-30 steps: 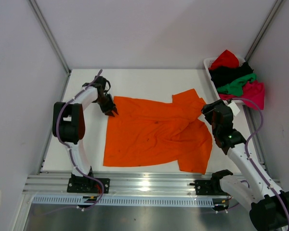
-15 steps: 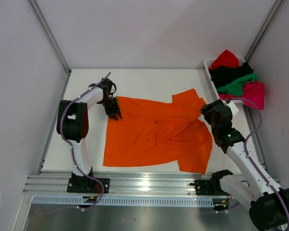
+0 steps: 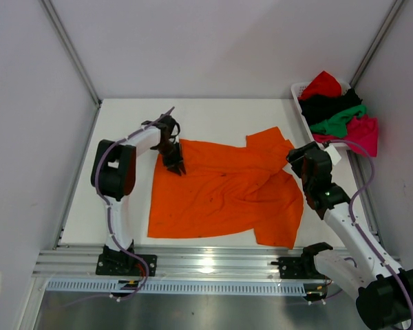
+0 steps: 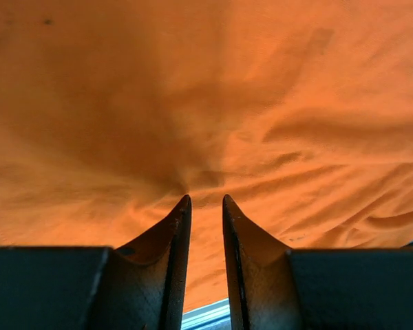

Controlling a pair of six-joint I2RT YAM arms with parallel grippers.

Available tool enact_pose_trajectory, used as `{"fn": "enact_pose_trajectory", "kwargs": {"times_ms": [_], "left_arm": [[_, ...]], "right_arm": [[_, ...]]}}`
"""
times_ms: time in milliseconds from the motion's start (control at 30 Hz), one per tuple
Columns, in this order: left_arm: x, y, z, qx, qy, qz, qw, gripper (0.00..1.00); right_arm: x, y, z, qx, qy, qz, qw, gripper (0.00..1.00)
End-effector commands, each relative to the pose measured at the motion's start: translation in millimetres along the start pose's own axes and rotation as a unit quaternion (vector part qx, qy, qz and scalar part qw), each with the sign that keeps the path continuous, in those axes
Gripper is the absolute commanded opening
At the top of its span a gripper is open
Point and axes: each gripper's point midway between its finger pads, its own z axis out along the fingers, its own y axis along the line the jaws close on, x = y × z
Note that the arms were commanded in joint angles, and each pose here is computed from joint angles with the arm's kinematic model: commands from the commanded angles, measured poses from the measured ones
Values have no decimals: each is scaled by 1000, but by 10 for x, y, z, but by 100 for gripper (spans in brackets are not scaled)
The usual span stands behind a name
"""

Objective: Fold and stack the t-shirts
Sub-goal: Fold the tshirt

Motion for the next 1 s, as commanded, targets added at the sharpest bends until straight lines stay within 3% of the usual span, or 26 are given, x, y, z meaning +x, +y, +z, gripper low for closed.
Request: {"fn": "enact_pose_trajectory", "kwargs": {"times_ms": [0, 167, 300, 433, 633, 967], "left_arm": [[9, -331, -17, 52, -2, 20, 998, 27], [182, -965, -149, 137, 5, 65, 988, 27], [234, -1220, -194, 164, 5, 71, 984, 28], [441, -1393, 14, 162, 35, 88, 982, 28], [505, -1123, 379, 78, 49, 84, 992, 26], [409, -695, 348, 21, 29, 48, 998, 25]], "right_arm": [[-108, 123, -24, -19, -14, 16, 1000, 61], [-91, 120, -22, -17, -9, 13, 1000, 62], [-94, 73, -44, -14, -13, 13, 1000, 62], [-48, 59, -34, -15, -7, 18, 1000, 62], [-57, 54, -37, -14, -8, 16, 1000, 62], [-57, 56, -55, -17, -8, 18, 1000, 62]]}}
